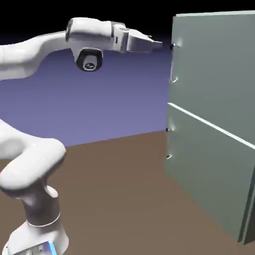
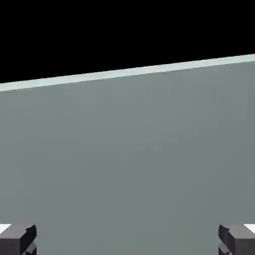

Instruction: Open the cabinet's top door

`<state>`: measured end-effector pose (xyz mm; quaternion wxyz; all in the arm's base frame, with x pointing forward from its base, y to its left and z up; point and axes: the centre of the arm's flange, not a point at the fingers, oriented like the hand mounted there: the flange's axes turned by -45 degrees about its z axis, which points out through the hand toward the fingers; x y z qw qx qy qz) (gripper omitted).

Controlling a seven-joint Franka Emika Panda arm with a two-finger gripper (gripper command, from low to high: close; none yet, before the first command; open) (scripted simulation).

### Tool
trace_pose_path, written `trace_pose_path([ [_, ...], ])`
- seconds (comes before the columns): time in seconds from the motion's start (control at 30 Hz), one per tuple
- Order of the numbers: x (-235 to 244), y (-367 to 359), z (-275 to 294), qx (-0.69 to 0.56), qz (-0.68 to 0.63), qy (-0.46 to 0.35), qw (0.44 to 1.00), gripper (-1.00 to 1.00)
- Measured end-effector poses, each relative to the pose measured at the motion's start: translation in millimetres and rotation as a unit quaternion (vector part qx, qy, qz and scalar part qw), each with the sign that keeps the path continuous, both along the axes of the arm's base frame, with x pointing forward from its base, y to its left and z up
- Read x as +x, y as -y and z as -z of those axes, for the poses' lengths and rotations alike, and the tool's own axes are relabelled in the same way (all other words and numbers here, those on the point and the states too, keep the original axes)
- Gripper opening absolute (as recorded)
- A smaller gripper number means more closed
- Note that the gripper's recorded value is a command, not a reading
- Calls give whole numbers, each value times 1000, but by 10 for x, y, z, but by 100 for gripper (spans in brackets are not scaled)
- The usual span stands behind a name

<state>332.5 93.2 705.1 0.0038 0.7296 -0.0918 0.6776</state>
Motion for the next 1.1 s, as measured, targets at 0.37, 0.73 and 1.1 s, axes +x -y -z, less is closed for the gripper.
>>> trace_pose_path([
  [0.37,527,-901,426,-41,-28,44,998,0],
  [0.73,1460,-1236,1212,-63,-49,36,996,0],
  [1.1,1155,-1024,1216,-61,-111,39,991,-100],
])
